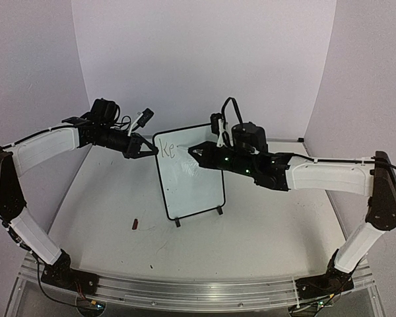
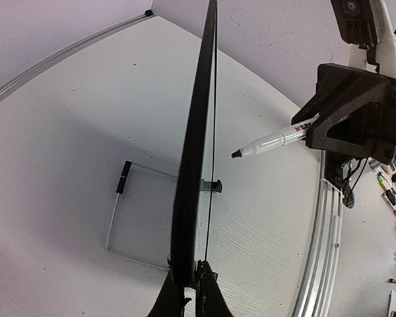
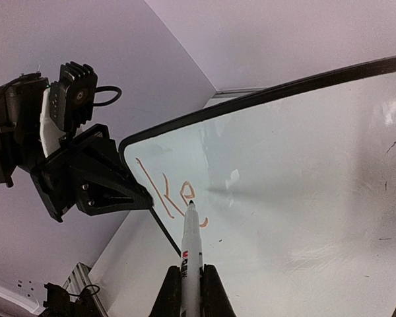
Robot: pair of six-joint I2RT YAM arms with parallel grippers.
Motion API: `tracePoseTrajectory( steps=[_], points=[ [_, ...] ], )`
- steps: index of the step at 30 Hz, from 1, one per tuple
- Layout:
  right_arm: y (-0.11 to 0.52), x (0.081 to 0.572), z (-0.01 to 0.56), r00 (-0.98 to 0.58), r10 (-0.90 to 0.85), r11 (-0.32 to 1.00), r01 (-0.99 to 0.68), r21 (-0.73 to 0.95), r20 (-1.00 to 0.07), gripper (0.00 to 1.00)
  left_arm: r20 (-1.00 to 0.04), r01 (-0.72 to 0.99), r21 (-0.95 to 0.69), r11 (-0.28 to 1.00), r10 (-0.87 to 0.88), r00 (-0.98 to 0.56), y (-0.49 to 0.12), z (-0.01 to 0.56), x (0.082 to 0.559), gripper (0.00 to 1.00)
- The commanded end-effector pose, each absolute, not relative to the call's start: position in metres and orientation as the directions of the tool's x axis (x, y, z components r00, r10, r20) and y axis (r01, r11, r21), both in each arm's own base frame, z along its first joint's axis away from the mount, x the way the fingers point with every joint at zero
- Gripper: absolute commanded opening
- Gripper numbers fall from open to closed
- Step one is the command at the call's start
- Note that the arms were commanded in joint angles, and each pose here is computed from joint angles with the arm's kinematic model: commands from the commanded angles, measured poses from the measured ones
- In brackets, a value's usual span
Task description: Write a sentence on the whiteboard
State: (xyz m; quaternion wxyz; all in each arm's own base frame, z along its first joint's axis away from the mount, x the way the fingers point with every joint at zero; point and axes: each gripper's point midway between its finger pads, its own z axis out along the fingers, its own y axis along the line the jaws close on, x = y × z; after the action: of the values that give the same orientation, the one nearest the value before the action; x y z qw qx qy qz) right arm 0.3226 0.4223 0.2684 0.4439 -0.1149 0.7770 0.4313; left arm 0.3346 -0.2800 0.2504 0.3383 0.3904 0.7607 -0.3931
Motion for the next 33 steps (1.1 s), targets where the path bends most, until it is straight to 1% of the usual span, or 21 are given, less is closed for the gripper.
tracePoseTrajectory(
  steps=[1, 15, 22, 33],
  points=[
    [0.429, 0.333, 0.281, -0.546, 0.234, 0.596, -0.573, 0.562, -0.805, 0.0, -0.83, 0.87, -0.285, 0.403, 0.35, -0.434, -0.275, 0.251, 0.333, 0.0],
    [0.423, 0.343, 0.271, -0.544, 0.251, 0.646, -0.522, 0.557, -0.801, 0.0, -0.828, 0.869, -0.285, 0.405, 0.352, -0.435, -0.275, 0.25, 0.334, 0.0],
    [0.411, 0.345, 0.281, -0.512, 0.28, 0.669, -0.502, 0.548, -0.812, 0.0, -0.83, 0.87, -0.281, 0.405, 0.352, -0.432, -0.275, 0.251, 0.334, 0.0],
    [0.412, 0.346, 0.297, -0.487, 0.294, 0.655, -0.524, 0.545, -0.822, 0.0, -0.83, 0.871, -0.281, 0.404, 0.353, -0.432, -0.274, 0.251, 0.333, 0.0]
  ],
)
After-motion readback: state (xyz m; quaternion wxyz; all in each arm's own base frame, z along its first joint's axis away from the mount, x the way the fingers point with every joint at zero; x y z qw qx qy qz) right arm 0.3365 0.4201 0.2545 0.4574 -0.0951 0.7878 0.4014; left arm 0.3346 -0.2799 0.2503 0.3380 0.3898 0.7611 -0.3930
